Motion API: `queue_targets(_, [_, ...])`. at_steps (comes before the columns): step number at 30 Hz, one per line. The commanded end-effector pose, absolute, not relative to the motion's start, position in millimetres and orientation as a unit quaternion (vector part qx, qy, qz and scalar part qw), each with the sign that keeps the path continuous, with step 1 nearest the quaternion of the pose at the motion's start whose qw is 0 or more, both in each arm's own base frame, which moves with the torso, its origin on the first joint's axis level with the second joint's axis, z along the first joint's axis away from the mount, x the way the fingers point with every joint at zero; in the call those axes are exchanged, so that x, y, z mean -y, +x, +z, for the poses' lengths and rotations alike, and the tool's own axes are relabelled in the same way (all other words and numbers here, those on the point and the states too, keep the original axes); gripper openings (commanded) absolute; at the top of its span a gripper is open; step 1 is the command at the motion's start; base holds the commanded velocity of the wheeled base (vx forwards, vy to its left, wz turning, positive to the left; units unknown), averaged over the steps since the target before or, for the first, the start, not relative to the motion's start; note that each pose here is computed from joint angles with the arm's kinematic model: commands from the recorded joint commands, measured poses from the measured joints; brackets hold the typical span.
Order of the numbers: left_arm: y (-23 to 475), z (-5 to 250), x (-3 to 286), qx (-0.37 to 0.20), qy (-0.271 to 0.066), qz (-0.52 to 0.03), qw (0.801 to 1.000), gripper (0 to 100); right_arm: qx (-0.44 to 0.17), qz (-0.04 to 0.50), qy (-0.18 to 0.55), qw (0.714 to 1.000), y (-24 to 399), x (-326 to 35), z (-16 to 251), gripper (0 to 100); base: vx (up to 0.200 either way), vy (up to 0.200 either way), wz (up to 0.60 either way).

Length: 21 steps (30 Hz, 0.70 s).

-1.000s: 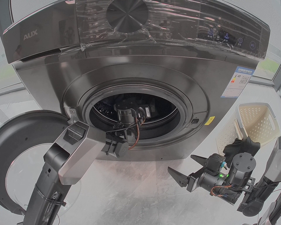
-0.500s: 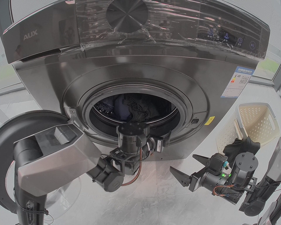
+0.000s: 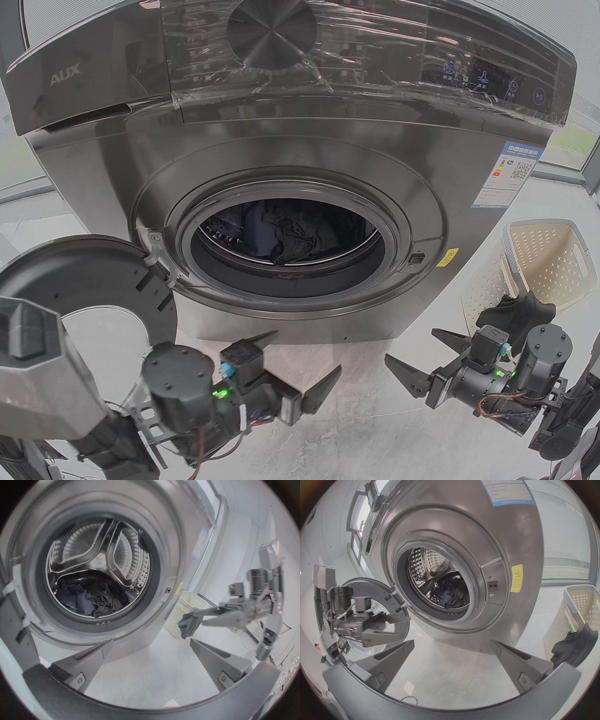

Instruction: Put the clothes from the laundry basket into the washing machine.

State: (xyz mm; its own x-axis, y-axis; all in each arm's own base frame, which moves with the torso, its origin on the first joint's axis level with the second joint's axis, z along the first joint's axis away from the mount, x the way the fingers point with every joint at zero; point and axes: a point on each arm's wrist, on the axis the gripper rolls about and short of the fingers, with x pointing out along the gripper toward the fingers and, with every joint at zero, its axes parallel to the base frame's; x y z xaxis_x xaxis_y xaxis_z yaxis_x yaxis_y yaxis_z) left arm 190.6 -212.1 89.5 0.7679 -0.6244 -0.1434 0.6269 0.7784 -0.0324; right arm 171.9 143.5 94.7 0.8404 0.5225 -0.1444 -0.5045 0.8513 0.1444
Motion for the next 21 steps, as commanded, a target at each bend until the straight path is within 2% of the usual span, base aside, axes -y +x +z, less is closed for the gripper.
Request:
queue_targets(1, [109.4, 129.7, 134.1, -0.007, -0.04, -0.366, 0.93, 100, -0.039, 0.235, 0.069, 0.969, 145.6, -104.4, 120.0, 100, -0.2, 0.0, 0.0])
queue_targets(4, [101.1, 142.1, 121.4, 0.017, -0.051, -0.35, 0.935, 100, -0.007, 0.206, 0.072, 0.976, 143.4, -89.2, 131.9, 100, -0.2, 0.0, 0.0])
queue_targets(9, [82.8, 148.5, 94.0, 0.007, -0.039, -0.325, 0.945, 100, -0.025, 0.163, 0.061, 0.984, 125.2, -68.1, 137.6, 100, -0.2, 0.0, 0.0])
queue_targets(11, [80.0, 148.5, 83.3, 0.002, -0.037, -0.305, 0.952, 100, -0.036, 0.152, 0.056, 0.986, 115.3, -61.6, 137.8, 100, -0.2, 0.0, 0.0])
queue_targets(12, [75.9, 148.2, 69.0, 0.0, -0.033, -0.28, 0.959, 100, -0.051, 0.145, 0.046, 0.987, 102.5, -54.0, 136.4, 100, -0.2, 0.0, 0.0])
queue_targets(14, [65.3, 148.7, 54.4, 0.007, -0.036, -0.274, 0.961, 100, -0.062, 0.137, 0.038, 0.988, 87.7, -44.4, 134.4, 100, -0.2, 0.0, 0.0])
queue_targets(17, [53.5, 145.1, 41.2, 0.006, -0.031, -0.277, 0.96, 100, -0.06, 0.109, 0.038, 0.992, 72.7, -31.1, 132.9, 100, -0.2, 0.0, 0.0])
queue_targets(21, [36.1, 136.6, 20.6, 0.013, -0.022, -0.231, 0.973, 100, -0.04, 0.064, 0.038, 0.996, 47.5, -13.1, 128.6, 100, -0.2, 0.0, 0.0])
